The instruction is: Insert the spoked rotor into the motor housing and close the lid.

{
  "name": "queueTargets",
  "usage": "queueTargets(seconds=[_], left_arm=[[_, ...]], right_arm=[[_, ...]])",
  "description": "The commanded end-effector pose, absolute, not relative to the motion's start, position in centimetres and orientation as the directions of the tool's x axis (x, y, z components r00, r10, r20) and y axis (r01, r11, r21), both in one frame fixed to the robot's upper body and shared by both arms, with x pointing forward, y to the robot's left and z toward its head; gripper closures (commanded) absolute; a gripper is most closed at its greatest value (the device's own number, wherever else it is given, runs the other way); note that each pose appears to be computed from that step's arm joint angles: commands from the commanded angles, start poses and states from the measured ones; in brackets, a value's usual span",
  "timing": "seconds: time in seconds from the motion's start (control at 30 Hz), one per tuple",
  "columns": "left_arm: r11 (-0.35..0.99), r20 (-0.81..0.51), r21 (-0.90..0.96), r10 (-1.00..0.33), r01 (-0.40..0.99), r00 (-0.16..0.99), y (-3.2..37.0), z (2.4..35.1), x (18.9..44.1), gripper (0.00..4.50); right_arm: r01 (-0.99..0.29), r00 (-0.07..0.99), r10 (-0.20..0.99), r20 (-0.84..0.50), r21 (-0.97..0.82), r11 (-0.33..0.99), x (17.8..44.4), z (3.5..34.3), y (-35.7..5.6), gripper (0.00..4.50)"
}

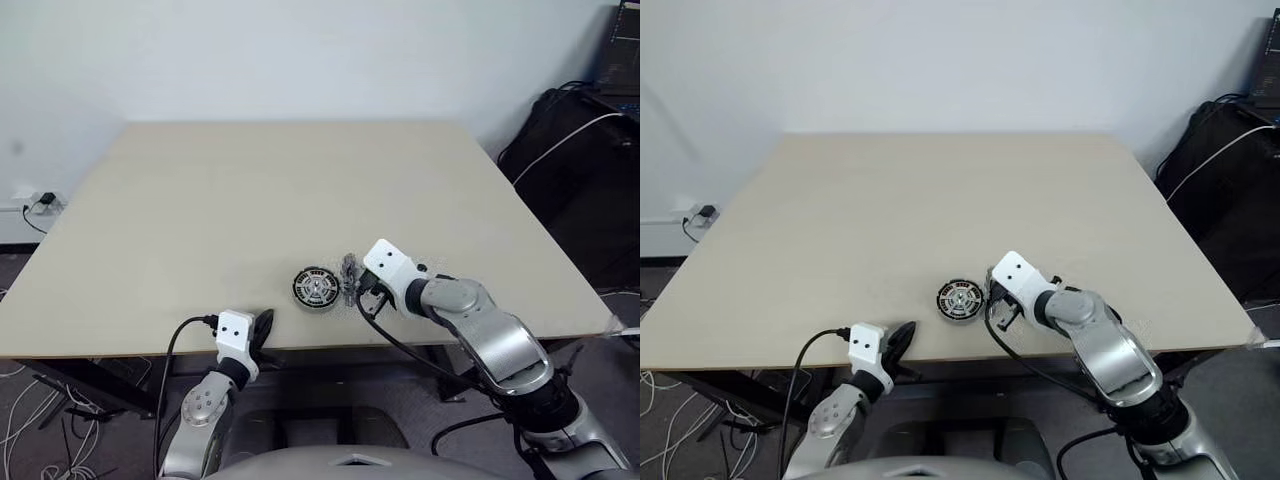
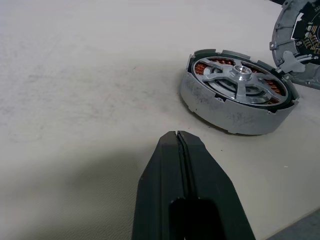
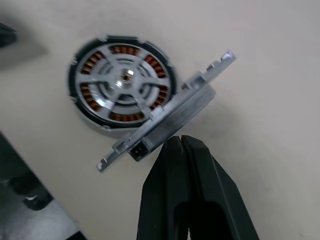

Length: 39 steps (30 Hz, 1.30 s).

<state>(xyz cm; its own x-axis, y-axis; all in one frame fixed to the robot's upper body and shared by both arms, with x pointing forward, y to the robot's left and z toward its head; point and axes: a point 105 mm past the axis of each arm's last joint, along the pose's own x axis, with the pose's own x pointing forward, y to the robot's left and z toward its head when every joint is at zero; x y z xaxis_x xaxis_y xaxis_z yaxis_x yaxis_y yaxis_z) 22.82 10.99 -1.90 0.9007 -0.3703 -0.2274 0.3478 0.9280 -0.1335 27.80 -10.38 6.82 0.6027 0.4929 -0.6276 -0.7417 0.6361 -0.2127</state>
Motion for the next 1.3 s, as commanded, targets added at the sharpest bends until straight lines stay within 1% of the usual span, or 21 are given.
queueTargets(seconds=[0.03,0.2,0.37,0.77,0.9,1.13,1.2,1.3], left_arm=[[0.928,-0.171,-0.124,-0.368,0.351,0.914,11.0,-0.4,23.5,4.50],[0.930,-0.169,-0.122,-0.363,0.346,0.916,11.1,-0.4,23.5,4.50],[0.931,-0.168,-0.121,-0.362,0.345,0.917,11.1,-0.3,23.6,4.50],[0.934,-0.171,-0.119,-0.354,0.337,0.919,11.3,-0.3,23.3,4.50],[0.935,-0.172,-0.119,-0.351,0.334,0.921,11.3,-0.3,23.3,4.50],[0.936,-0.171,-0.119,-0.348,0.331,0.922,11.3,-0.3,23.3,4.50],[0.936,-0.170,-0.119,-0.347,0.330,0.922,11.4,-0.3,23.3,4.50],[0.937,-0.170,-0.118,-0.346,0.329,0.923,11.4,-0.3,23.3,4.50]], right_arm=[[-0.769,0.584,0.565,-0.583,-0.175,0.614,27.8,8.0,-9.4,4.44],[-0.782,0.553,0.607,-0.570,-0.105,0.614,28.0,7.5,-8.4,4.44],[-0.779,0.541,0.622,-0.566,-0.058,0.625,28.7,6.6,-7.0,4.44],[-0.786,0.517,0.648,-0.560,-0.011,0.618,29.9,5.5,-4.9,4.44],[-0.783,0.502,0.642,-0.580,0.010,0.621,30.1,4.5,-4.7,4.44],[-0.749,0.493,0.584,-0.645,0.027,0.662,30.7,1.9,-5.6,4.44],[-0.753,0.501,0.596,-0.627,0.024,0.658,30.8,2.0,-5.6,4.44],[-0.766,0.519,0.644,-0.561,0.028,0.642,31.2,3.1,-5.5,4.44]])
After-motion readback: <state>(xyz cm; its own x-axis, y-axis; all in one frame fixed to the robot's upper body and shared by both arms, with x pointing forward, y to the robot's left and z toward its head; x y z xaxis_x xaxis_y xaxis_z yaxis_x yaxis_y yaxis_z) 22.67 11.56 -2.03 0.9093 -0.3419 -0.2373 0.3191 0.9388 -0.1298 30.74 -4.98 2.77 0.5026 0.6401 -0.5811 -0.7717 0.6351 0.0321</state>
